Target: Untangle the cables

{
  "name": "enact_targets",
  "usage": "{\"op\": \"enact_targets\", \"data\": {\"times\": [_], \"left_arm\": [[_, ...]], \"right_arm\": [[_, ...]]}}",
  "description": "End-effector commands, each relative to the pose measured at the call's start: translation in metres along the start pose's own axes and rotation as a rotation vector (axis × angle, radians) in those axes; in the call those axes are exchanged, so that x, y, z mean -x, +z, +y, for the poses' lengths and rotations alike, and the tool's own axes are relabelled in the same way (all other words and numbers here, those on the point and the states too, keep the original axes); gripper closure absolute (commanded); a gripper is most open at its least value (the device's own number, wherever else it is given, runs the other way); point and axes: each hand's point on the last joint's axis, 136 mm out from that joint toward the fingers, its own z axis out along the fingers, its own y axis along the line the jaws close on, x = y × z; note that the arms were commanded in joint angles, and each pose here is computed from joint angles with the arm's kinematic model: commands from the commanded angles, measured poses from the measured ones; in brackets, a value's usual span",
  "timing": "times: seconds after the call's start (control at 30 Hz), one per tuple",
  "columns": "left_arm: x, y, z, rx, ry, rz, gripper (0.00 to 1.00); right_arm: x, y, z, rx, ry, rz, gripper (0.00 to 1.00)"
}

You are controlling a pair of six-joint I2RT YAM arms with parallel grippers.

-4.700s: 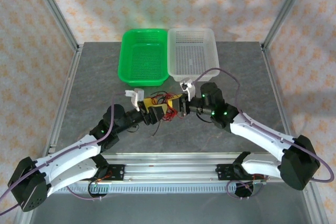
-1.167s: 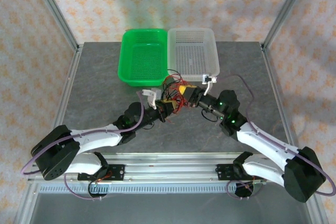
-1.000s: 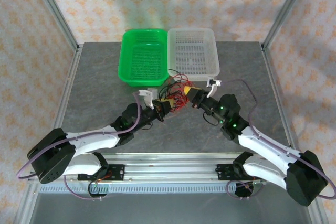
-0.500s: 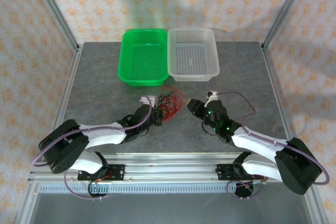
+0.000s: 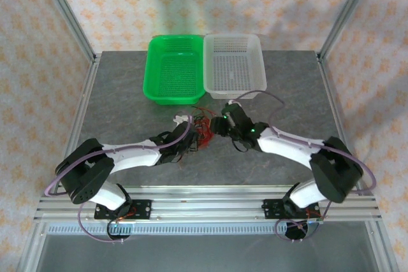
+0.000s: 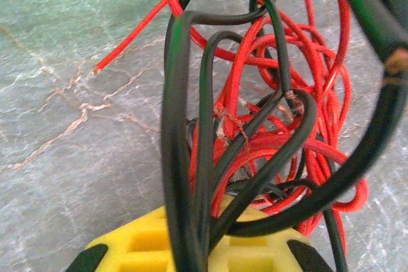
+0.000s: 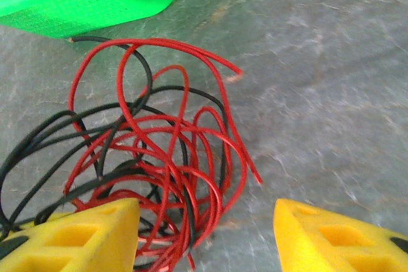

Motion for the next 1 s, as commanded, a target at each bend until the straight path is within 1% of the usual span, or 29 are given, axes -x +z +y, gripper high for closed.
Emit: {"op": "enact_targets", "data": {"times": [0.0, 0.1, 0.13, 0.2, 0.3, 0.33, 0.5, 0.6, 0.8, 0.97], "left_arm": [[-0.02, -0.001, 0.027, 0.116, 0.002, 0.069, 0.88], [-0.024, -0.003, 0.034, 0.132, -0.016, 0.068, 0.85], [-0.026, -0.003, 0.035, 0.136, -0.021, 0.068, 0.8], [-0.029, -0.003, 0.038, 0.139, -0.032, 0.071, 0.68], [-0.032, -0.004, 0.041, 0.139, -0.046, 0.074, 0.53], [-0.032, -0.006, 0.042, 0.138, -0.051, 0.071, 0.51], [-0.022, -0.02, 0.041, 0.123, -0.062, 0.033, 0.46], [-0.016, -0.021, 0.042, 0.116, -0.066, 0.014, 0.44], [-0.018, -0.003, 0.042, 0.121, -0.062, 0.027, 0.44], [-0.028, 0.011, 0.049, 0.168, -0.044, 0.054, 0.46]], "right_arm": [[-0.015, 0.02, -0.008, -0.075, -0.102, 0.103, 0.43], [-0.015, 0.042, -0.001, -0.083, -0.12, 0.137, 0.43], [-0.017, 0.048, 0.001, -0.085, -0.128, 0.149, 0.43], [-0.021, 0.059, 0.006, -0.087, -0.141, 0.168, 0.43], [-0.029, 0.071, 0.006, -0.11, -0.157, 0.196, 0.43], [-0.031, 0.074, 0.004, -0.121, -0.157, 0.199, 0.43], [-0.036, 0.074, -0.002, -0.142, -0.155, 0.203, 0.43], [-0.039, 0.071, 0.0, -0.14, -0.156, 0.207, 0.45], [-0.035, 0.055, 0.026, -0.085, -0.172, 0.19, 0.45], [-0.026, 0.038, 0.04, -0.066, -0.19, 0.165, 0.43]]}}
